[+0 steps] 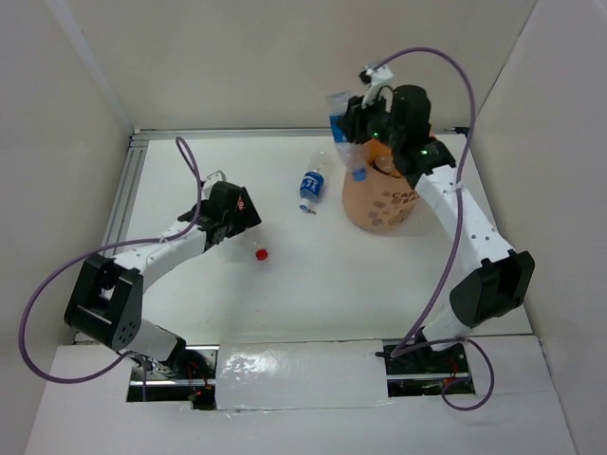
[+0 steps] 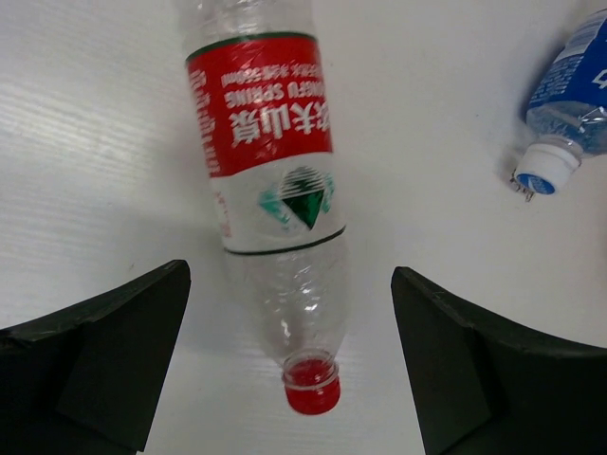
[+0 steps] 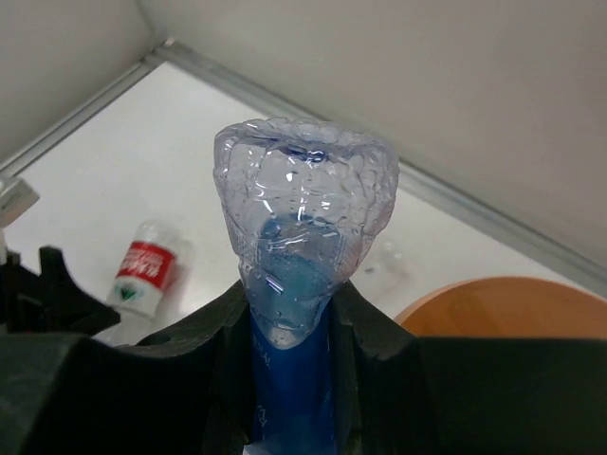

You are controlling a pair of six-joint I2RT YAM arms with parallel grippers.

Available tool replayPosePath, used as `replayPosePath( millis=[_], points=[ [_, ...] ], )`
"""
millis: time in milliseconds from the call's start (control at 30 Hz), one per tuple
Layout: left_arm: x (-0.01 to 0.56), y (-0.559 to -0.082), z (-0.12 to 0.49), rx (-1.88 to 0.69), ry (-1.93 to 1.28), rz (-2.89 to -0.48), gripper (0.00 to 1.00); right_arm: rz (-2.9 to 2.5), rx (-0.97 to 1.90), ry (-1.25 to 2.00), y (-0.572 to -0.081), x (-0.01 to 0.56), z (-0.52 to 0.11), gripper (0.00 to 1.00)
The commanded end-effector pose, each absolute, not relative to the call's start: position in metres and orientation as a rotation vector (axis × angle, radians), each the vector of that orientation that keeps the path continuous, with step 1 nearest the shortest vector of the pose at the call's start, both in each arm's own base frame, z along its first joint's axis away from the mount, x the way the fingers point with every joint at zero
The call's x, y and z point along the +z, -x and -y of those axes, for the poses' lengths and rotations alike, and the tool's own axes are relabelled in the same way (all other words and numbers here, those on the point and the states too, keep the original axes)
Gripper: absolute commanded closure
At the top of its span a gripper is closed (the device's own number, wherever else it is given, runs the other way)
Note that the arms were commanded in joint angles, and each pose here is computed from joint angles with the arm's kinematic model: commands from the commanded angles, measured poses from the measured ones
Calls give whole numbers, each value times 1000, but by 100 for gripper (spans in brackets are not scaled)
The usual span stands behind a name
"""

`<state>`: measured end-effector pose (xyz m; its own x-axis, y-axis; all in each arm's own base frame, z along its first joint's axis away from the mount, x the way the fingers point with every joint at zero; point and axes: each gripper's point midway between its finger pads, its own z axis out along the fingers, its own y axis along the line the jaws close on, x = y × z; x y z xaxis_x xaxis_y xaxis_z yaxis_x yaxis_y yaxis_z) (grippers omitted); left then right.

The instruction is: Put the plastic bottles in the bin

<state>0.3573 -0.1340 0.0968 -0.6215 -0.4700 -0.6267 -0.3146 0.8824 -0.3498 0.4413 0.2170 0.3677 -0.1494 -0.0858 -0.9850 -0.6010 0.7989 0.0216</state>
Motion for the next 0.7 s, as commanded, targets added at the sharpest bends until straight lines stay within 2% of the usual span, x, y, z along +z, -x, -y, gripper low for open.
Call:
replayPosePath(
  millis=[0, 100, 200, 333, 400, 533, 667],
  points=[
    [115, -388, 145, -300, 478, -2231, 0, -1456, 480, 513, -447, 444, -180, 74],
    [104, -394, 144, -281, 476, -2260, 0, -1479, 474, 471, -459, 440, -149, 74],
    [95, -397, 145, -286, 478, -2286, 0, -1484, 628, 493, -447, 444, -134, 74],
    [96, -400, 147, -292, 477, -2278, 0, -1465, 944, 656, -406, 453, -162, 74],
    [98, -403, 148, -300, 477, -2266, 0, -1430, 966, 626, -406, 468, -160, 74],
    [88, -405, 148, -281, 467, -2290, 0, -1293, 850, 575, -413, 516, -147, 76],
    [77, -407, 147, -245, 473, -2319, 0, -1308, 600, 412, -466, 511, -98, 76]
  ],
)
